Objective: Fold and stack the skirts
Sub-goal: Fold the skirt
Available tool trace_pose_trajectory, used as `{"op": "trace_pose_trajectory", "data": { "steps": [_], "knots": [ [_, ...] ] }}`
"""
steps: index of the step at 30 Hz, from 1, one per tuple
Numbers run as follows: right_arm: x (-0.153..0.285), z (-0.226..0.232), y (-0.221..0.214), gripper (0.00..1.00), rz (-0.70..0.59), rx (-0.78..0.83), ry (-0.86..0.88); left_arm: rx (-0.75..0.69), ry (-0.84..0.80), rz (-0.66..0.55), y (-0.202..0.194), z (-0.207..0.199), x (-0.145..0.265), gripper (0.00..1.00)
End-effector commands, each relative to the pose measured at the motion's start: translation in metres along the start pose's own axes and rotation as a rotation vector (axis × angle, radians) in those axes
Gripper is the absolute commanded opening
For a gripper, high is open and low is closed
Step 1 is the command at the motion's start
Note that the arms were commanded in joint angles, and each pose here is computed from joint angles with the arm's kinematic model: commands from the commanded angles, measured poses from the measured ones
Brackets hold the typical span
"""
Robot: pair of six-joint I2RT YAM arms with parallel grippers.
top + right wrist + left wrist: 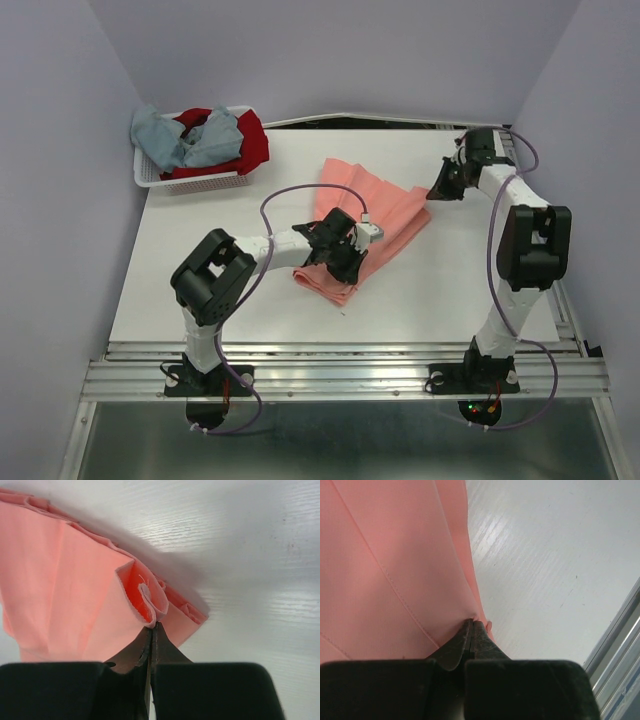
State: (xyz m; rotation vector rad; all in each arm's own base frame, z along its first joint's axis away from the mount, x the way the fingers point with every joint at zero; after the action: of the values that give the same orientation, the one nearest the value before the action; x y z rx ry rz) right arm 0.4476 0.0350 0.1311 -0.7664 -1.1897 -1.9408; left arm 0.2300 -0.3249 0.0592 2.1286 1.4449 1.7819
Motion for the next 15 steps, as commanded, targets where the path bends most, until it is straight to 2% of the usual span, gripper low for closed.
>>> {"op": "trace_pose_trajectory", "data": {
  "steps": [1, 5, 9, 10, 11, 12, 13, 15],
  "knots": [
    [-0.027, -0.047, -0.007, 0.01, 0.022, 0.055, -0.175, 0.013, 0.034, 0.133, -0.041, 0.000, 0.009, 0.00],
    [-0.046, -0.071, -0.036, 0.01, 0.092, 0.085, -0.239, 0.005, 0.055, 0.148, -0.049, 0.002, 0.013, 0.00],
    [-0.047, -0.075, -0.037, 0.02, 0.108, 0.141, -0.244, -0.008, 0.060, 0.136, -0.045, 0.003, 0.015, 0.00],
    [-0.045, -0.072, -0.032, 0.11, 0.107, 0.155, -0.232, -0.014, 0.061, 0.127, -0.042, 0.002, 0.017, 0.00],
    [-0.041, -0.068, -0.029, 0.37, 0.124, 0.146, -0.226, -0.026, 0.068, 0.109, -0.035, 0.001, 0.019, 0.02],
    [-0.034, -0.058, -0.005, 0.49, 0.068, 0.154, -0.209, -0.035, 0.076, 0.098, -0.031, 0.000, 0.021, 0.03],
    [-0.025, -0.045, 0.009, 0.70, 0.033, 0.144, -0.167, -0.055, 0.087, 0.061, -0.019, -0.003, 0.027, 0.04],
    [-0.007, -0.020, 0.035, 0.79, -0.039, 0.137, -0.082, -0.087, 0.091, 0.034, -0.010, -0.008, 0.030, 0.07]
  ]
}}
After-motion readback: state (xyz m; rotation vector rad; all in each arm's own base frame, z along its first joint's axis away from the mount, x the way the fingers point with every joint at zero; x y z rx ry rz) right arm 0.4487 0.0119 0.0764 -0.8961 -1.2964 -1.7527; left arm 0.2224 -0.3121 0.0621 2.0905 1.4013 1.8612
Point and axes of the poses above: each gripper's point midway between its finger pads, its own x axis back along the fingers, its own z axis along the line the jaws close on, y = z × x, the point moved 4 cm from there along x, back along the fingers, and after that the axes turned 2 degrees about x, right-handed, at the moved point
